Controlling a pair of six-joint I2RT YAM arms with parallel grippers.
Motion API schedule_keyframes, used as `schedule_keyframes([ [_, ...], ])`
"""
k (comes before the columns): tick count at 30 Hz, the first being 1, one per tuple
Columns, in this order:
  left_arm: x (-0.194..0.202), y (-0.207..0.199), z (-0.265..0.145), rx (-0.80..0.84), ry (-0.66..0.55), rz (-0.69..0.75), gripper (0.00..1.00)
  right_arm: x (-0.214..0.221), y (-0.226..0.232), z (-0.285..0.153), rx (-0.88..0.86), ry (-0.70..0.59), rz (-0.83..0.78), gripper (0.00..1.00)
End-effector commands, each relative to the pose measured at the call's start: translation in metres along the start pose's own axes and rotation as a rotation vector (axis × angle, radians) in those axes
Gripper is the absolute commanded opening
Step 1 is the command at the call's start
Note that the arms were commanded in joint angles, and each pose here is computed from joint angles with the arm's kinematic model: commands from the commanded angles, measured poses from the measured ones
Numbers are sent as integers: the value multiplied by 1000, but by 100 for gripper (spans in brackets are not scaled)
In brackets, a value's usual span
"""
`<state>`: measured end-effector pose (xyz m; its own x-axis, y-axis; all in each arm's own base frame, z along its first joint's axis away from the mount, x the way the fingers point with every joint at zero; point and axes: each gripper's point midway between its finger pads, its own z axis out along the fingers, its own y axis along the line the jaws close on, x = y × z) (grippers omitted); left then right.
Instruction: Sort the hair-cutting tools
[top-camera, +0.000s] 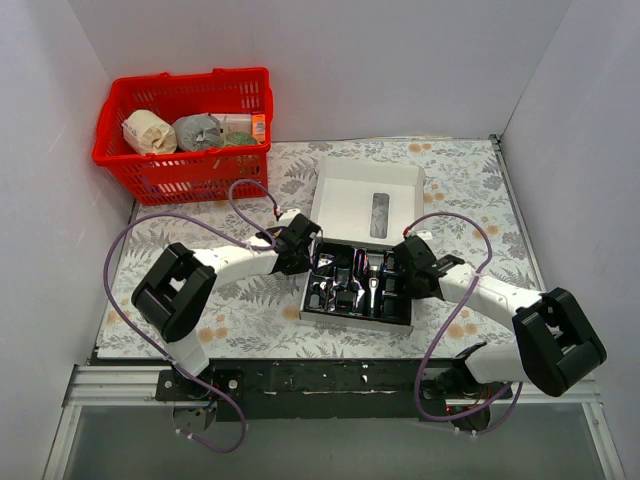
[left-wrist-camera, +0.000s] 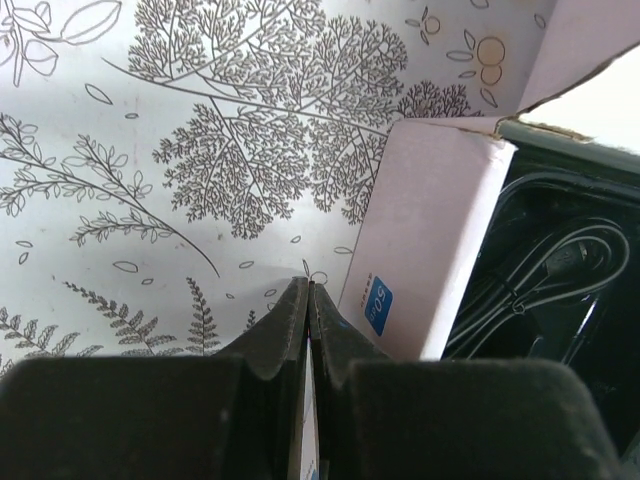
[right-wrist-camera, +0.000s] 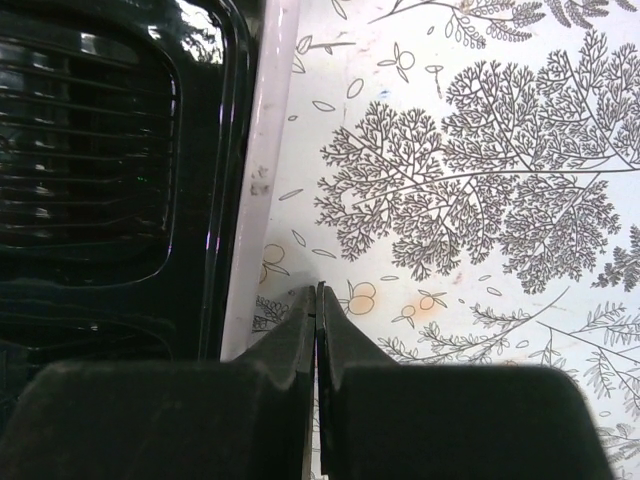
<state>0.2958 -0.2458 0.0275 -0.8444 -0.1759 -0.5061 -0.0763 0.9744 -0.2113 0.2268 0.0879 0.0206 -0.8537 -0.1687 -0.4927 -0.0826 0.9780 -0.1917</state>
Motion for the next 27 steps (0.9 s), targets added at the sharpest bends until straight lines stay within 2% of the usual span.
schedule_keyframes([
  [1, 49, -49, -18, 161, 129, 43, 0, -40, 51, -19, -233, -126, 76, 1],
  [3, 36, -39, -23, 84, 100, 74, 0, -55, 47, -30, -225, -167, 86, 1],
  [4, 10, -43, -26, 47, 32, 71, 0, -61, 40, -33, -199, -181, 86, 1],
  [6, -4, -30, -30, -27, 34, 82, 0, -82, 33, -46, -188, -220, 100, 1],
  [7, -26, -29, -34, -29, 10, 61, 0, -92, 24, -49, -174, -232, 116, 1],
  [13, -98, 6, -41, 34, -29, -93, 0, -144, -21, -62, -164, -300, 237, 1],
  [17, -139, 26, -38, 30, -55, -115, 0, -171, -52, -58, -148, -316, 318, 1],
  [21, -174, 44, -11, 20, -56, -142, 0, -191, -76, -40, -105, -301, 388, 1],
  [24, -196, 40, 2, 61, -72, -137, 0, -206, -98, -28, -82, -312, 445, 1],
  [27, -199, 32, 24, 105, -38, -127, 0, -217, -102, -14, -129, -307, 470, 1],
])
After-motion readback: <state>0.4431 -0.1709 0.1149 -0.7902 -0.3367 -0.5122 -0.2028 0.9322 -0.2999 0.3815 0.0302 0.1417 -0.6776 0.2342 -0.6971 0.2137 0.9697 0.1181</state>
